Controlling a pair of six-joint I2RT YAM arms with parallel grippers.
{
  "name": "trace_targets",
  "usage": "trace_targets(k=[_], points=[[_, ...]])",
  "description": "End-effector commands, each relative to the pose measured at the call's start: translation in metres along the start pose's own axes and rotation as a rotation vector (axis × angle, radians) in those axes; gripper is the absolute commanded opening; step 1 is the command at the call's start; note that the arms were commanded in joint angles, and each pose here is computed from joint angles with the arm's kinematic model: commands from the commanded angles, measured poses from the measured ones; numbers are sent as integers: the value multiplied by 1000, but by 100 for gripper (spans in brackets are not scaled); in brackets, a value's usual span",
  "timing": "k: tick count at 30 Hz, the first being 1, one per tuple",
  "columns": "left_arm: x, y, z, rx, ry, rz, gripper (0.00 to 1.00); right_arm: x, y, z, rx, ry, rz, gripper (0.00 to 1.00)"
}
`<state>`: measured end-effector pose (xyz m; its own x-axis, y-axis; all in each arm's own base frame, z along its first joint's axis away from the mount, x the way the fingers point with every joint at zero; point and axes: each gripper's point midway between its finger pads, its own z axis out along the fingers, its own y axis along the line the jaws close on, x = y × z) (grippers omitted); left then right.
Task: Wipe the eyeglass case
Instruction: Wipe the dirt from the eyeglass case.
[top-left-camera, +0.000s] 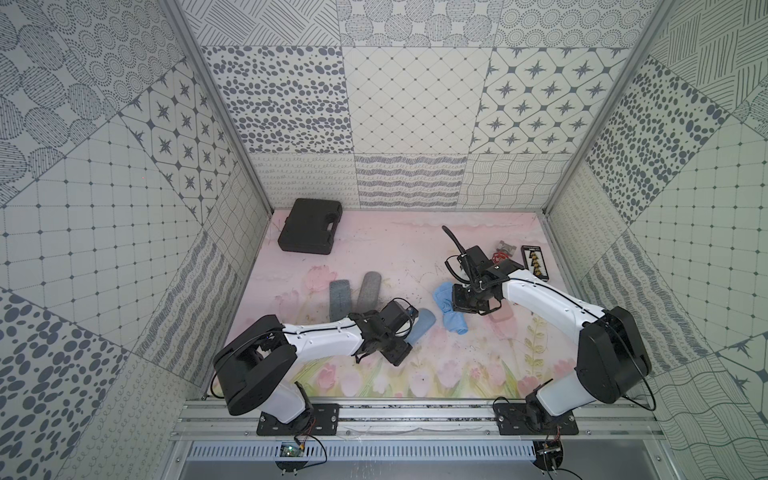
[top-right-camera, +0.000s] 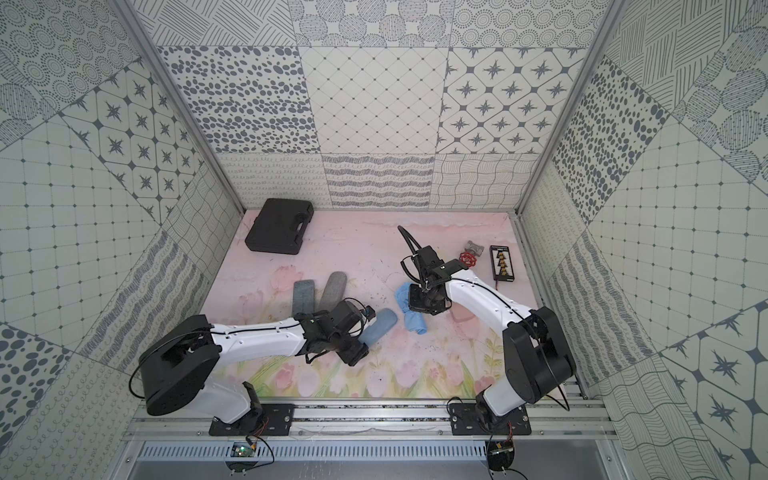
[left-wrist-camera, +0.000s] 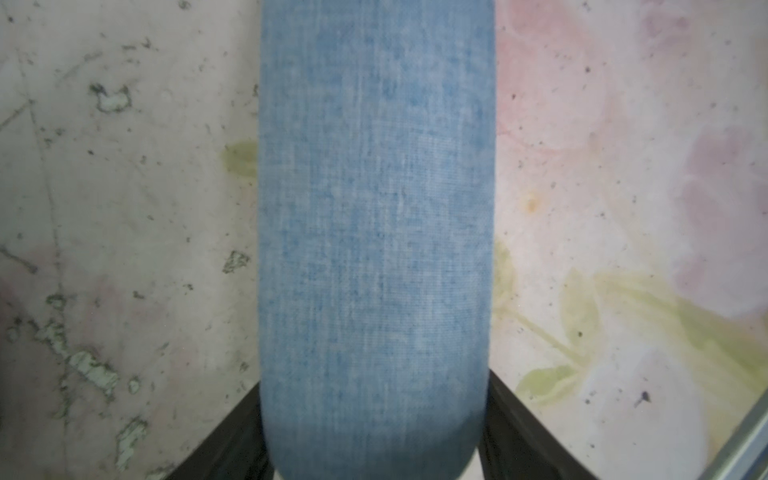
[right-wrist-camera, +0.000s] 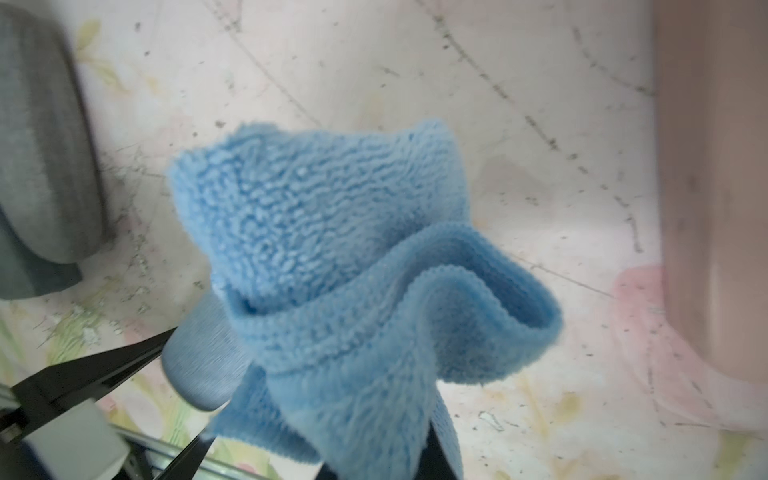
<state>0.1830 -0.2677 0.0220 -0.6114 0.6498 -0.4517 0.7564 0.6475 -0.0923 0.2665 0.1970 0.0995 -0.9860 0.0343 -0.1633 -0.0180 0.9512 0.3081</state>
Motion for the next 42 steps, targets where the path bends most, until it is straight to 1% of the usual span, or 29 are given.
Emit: trace_targets(k=[1,5,6,8,10,13,15,16,17,18,20,22,24,27,31,35,37,39,42], points=[[-21,-4,-1,19,-128,50,66,7,39,-9,-149,14,26,0],[-27,-1,-1,0,-159,57,49,30,78,1,-292,104,34,0],[-28,-2,-1,4,-168,60,47,34,86,6,-321,128,40,0],[-30,-2,0,6,-173,60,45,39,91,16,-351,157,67,0],[-30,-3,0,6,-171,60,42,40,84,28,-347,171,99,0],[-29,-2,-1,2,-177,59,37,36,59,46,-292,191,140,0],[-30,-2,-2,4,-184,60,33,25,36,54,-249,174,163,0],[-31,-2,-2,5,-187,60,32,18,22,55,-205,156,166,0],[-30,-2,-2,5,-184,61,31,11,2,54,-122,134,161,0],[-29,-2,-1,4,-180,61,30,4,-15,51,-41,110,143,0],[-27,-1,0,-1,-170,57,29,-15,-42,32,133,33,69,0],[-26,-1,0,-2,-159,46,28,-26,-41,11,179,-22,3,0],[-26,0,1,-5,-150,32,27,-26,-31,-1,156,-37,-41,0],[-24,-1,4,3,-127,19,27,-6,-9,-5,68,26,-63,0],[-22,-2,6,11,-112,6,26,21,43,-2,-133,98,-65,0],[-26,-3,4,14,-119,4,26,27,89,10,-344,153,3,0],[-26,-3,3,9,-117,8,25,27,93,22,-402,176,53,0],[-25,-2,2,7,-116,8,25,25,82,36,-387,189,86,0],[-24,-3,3,10,-114,5,24,5,41,56,-317,181,180,0]])
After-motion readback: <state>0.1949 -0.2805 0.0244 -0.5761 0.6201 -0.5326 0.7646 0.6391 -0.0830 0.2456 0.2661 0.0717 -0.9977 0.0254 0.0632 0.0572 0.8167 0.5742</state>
